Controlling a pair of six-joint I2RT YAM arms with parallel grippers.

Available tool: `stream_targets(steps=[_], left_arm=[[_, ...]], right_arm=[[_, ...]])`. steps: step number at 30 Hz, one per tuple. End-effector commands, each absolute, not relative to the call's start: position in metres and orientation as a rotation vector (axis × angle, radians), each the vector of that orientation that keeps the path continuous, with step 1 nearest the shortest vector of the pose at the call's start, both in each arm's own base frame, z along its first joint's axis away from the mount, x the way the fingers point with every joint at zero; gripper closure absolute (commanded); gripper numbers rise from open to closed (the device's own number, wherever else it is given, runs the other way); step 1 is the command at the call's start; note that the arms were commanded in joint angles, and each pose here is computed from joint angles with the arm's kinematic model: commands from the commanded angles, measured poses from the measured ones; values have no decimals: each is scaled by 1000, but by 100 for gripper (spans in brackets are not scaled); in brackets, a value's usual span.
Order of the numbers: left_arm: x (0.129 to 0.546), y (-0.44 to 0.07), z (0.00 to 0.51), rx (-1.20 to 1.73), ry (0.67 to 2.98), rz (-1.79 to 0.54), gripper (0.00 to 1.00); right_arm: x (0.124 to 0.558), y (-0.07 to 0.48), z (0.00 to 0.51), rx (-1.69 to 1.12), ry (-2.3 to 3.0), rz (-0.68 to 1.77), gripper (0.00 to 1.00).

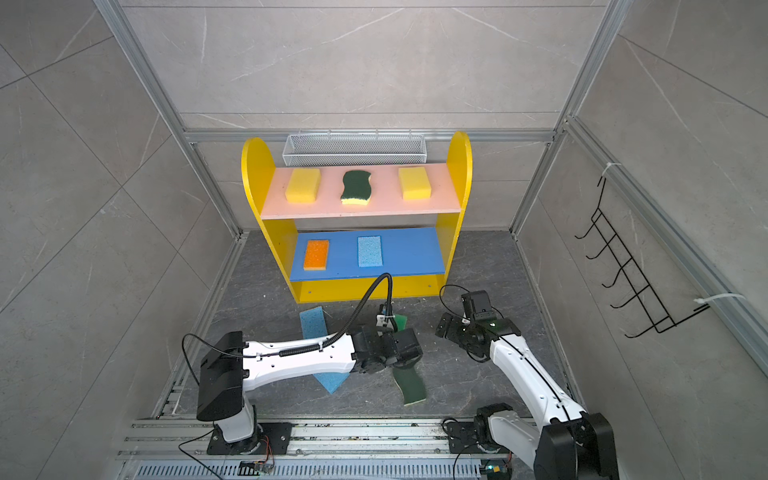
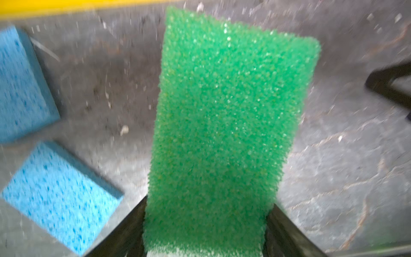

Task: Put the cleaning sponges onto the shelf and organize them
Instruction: 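Grasp the green sponge with the left gripper and lift it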

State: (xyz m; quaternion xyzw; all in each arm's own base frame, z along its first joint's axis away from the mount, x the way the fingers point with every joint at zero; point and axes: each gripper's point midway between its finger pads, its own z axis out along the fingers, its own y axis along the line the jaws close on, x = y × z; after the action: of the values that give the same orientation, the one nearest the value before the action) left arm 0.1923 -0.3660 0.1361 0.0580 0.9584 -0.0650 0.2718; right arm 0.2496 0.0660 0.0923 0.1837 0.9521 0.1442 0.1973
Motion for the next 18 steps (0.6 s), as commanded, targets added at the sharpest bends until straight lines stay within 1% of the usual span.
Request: stream_targets(steps=[1,8,18], left_arm=[[227,-379,181,187,2437,-271,28],[275,-399,217,177,2312,-352,28],[317,-434,227,113,2205,-384,29]], right_arm=[[246,70,101,493,2659,442,1],[241,70,110,466,2669,448,1],[237,77,115,432,2693,491,1]])
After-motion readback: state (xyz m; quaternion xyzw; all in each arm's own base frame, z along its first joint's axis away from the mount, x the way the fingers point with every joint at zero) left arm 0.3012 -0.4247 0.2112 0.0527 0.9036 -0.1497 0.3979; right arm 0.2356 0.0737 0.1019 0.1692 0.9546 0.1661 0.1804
